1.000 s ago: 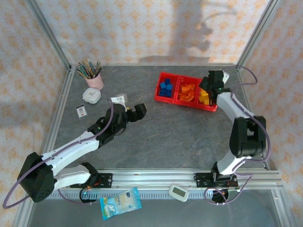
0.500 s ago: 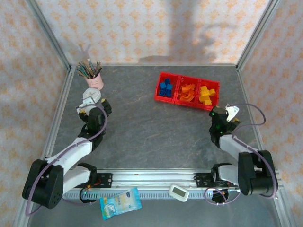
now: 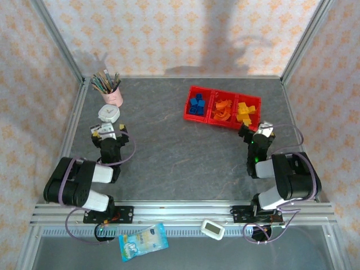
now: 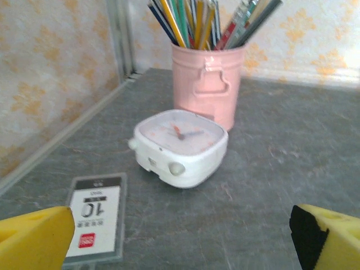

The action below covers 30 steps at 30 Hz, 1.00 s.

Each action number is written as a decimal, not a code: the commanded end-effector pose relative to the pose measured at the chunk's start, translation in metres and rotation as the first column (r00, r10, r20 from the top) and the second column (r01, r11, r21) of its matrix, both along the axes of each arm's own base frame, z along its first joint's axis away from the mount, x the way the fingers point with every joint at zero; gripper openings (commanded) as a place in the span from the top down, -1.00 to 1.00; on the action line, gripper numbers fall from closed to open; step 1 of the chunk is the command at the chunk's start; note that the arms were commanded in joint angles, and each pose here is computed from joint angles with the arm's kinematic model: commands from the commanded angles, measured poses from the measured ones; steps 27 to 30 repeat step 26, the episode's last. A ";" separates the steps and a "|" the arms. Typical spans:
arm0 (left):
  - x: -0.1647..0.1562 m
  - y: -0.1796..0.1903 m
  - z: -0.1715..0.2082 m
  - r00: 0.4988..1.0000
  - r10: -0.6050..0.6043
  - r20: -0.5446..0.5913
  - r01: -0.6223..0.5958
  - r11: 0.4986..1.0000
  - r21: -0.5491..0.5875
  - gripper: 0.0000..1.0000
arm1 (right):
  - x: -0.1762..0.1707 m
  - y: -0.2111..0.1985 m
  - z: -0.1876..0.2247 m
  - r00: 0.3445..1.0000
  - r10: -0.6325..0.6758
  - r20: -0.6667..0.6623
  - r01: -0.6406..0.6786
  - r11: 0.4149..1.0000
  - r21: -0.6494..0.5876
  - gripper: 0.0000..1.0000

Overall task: Sort the legos into containers by color
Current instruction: Reset both arms

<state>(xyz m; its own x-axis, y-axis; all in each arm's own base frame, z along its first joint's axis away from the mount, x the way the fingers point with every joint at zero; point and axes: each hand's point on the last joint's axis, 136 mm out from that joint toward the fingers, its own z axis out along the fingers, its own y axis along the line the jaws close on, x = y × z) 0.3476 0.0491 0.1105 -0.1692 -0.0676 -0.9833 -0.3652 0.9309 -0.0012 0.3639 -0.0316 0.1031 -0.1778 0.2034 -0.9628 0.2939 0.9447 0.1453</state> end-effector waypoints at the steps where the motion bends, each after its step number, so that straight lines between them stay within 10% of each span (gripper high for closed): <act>1: 0.010 -0.020 0.034 0.971 -0.157 0.180 0.155 0.988 0.026 -0.99 | 0.008 0.007 0.022 0.994 0.054 0.095 -0.053 0.998 -0.023 -1.00; 12: 0.013 0.007 0.026 0.989 -0.021 0.145 0.029 0.998 -0.050 -0.99 | 0.007 0.006 0.022 0.994 0.055 0.093 -0.053 0.998 -0.023 -1.00; 30: 0.022 -0.010 0.024 0.986 -0.124 0.116 0.128 0.991 -0.027 -0.99 | 0.007 0.007 0.022 0.994 0.062 0.092 -0.060 0.998 -0.024 -1.00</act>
